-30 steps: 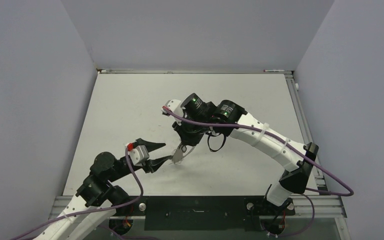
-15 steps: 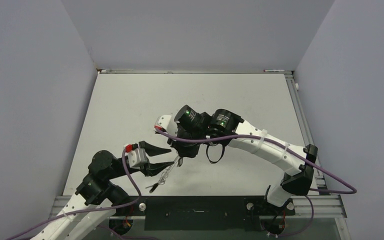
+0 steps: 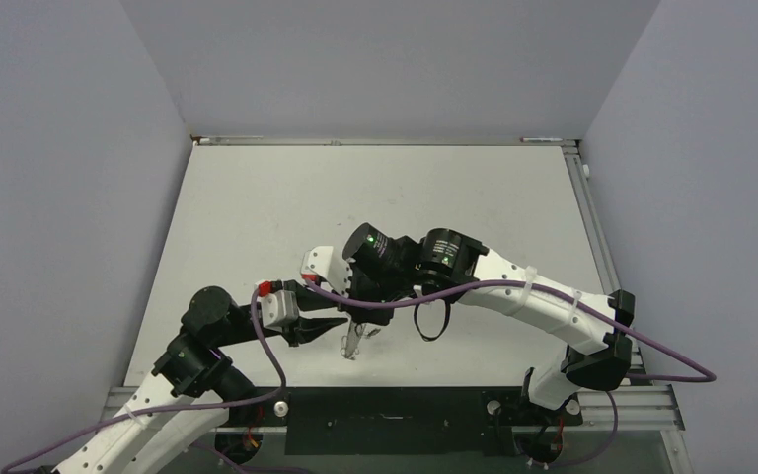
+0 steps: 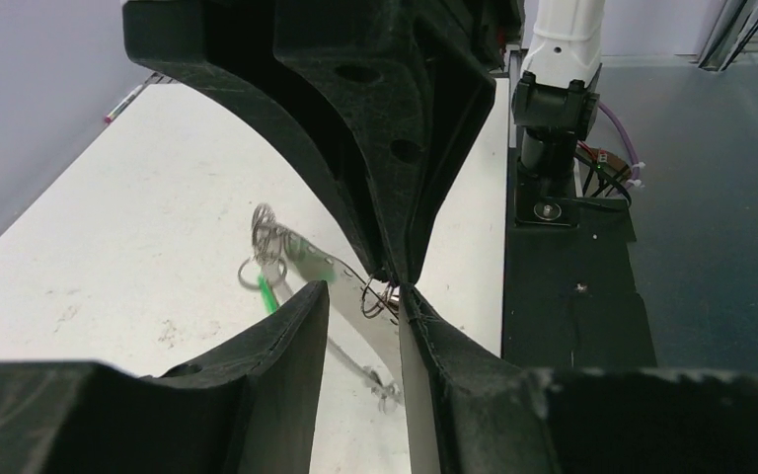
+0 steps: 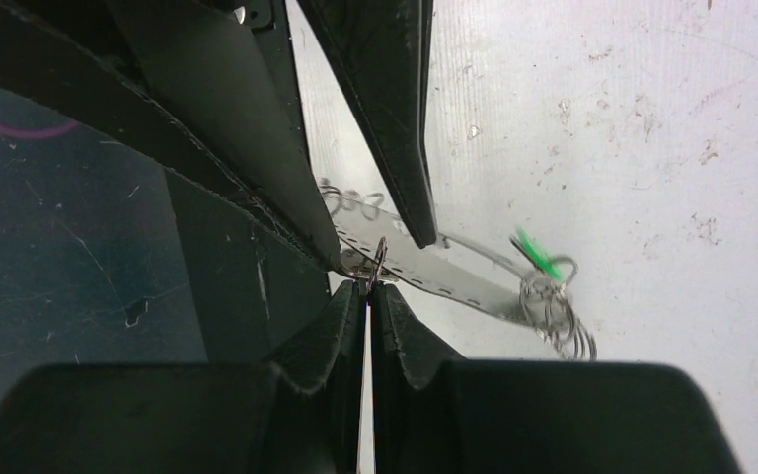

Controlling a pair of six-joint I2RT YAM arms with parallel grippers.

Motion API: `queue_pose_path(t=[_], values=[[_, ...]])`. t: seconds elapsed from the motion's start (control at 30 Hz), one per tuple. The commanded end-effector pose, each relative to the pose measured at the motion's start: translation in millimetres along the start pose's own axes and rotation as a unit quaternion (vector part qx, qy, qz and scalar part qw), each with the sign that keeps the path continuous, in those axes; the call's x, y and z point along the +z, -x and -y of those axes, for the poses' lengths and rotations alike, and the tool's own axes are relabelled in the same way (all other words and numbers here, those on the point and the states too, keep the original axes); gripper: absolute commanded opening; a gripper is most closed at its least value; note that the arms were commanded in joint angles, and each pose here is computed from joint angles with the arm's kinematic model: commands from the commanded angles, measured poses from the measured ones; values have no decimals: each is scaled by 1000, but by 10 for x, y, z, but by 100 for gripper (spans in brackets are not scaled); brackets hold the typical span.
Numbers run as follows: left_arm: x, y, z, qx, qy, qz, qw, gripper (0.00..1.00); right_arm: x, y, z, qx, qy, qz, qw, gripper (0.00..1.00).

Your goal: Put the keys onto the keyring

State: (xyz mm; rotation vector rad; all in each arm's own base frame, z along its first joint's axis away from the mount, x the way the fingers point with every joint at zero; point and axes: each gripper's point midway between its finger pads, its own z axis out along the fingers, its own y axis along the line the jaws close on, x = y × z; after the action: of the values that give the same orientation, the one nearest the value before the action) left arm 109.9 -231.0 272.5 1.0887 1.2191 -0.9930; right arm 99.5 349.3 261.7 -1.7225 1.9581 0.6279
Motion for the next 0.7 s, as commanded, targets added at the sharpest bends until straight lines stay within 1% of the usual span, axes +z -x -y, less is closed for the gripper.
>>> queue_pose_path(t=[0.0, 0.13, 0.17, 0.4, 0.67], values=[[38, 174, 20, 18, -18, 22, 999, 28, -265, 193, -20, -23, -13, 53, 998, 5], [48, 126, 63, 7, -31, 17, 999, 26, -292, 226, -29, -27, -15, 58, 998, 5], [58, 184, 63, 16, -33, 29, 999, 25, -295, 230, -29, -26, -15, 58, 998, 5], [78, 159, 94, 4, -44, 30, 999, 21, -291, 260, -66, -34, -9, 62, 997, 5], [85, 115, 100, -5, -45, 26, 999, 21, -348, 307, -84, -40, -9, 73, 996, 5]])
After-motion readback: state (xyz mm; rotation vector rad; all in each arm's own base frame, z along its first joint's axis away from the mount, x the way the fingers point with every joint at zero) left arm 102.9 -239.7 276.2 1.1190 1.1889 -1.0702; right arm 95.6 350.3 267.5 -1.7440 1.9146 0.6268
